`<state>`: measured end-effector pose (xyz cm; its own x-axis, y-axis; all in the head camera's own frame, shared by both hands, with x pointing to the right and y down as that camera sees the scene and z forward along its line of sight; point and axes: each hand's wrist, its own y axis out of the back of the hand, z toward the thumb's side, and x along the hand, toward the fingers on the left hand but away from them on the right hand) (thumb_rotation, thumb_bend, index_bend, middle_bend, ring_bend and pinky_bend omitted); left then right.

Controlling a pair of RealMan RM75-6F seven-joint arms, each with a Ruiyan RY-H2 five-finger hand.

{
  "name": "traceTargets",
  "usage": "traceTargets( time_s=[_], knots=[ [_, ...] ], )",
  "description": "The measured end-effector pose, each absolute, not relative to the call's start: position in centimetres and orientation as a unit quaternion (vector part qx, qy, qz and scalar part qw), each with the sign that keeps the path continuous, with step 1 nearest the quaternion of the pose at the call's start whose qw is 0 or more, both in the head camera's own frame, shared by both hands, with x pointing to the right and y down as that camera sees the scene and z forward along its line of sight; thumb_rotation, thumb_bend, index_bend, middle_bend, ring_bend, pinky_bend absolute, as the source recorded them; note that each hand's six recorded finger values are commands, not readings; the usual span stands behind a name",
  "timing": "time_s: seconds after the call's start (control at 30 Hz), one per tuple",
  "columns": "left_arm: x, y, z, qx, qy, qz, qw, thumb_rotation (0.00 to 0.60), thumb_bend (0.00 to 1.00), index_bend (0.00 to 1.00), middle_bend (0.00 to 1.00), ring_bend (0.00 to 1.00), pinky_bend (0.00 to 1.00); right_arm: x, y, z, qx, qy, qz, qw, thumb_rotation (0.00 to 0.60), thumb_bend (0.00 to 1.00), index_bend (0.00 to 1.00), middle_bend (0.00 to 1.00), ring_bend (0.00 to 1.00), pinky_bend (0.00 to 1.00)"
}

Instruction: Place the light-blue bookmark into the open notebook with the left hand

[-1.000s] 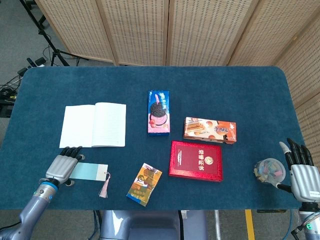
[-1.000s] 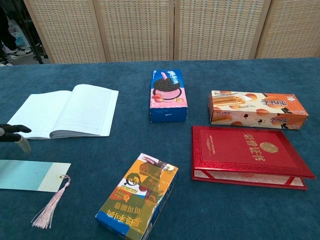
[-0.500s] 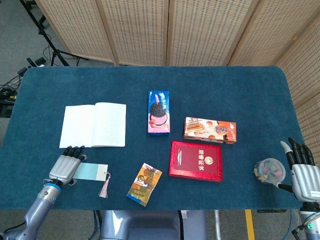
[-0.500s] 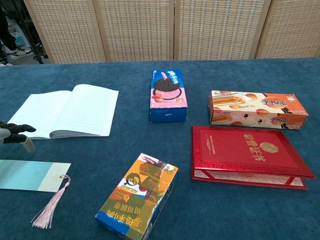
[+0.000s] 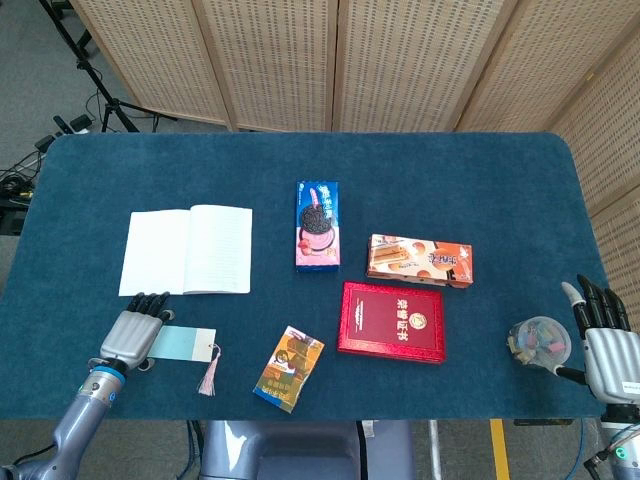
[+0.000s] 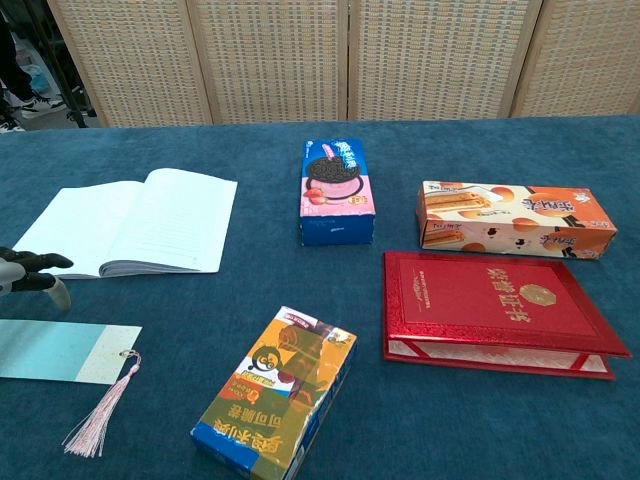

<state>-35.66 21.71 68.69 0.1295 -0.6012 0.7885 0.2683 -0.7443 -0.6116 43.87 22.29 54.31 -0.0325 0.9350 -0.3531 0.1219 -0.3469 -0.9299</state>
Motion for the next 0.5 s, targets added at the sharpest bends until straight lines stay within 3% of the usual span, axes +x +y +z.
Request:
traceTargets(
  time_s=[0.5],
  knots=[
    [-35.37, 22.02, 68.55, -0.673, 0.123, -0.645, 0.339, 0.600, 0.18, 0.31, 0.00, 0.00, 0.00, 43.89, 22.23, 54.28, -0.595, -0.447, 0.564, 0.359, 0.600, 0.00, 0.00, 0.00, 0.00, 0.00]
  ],
)
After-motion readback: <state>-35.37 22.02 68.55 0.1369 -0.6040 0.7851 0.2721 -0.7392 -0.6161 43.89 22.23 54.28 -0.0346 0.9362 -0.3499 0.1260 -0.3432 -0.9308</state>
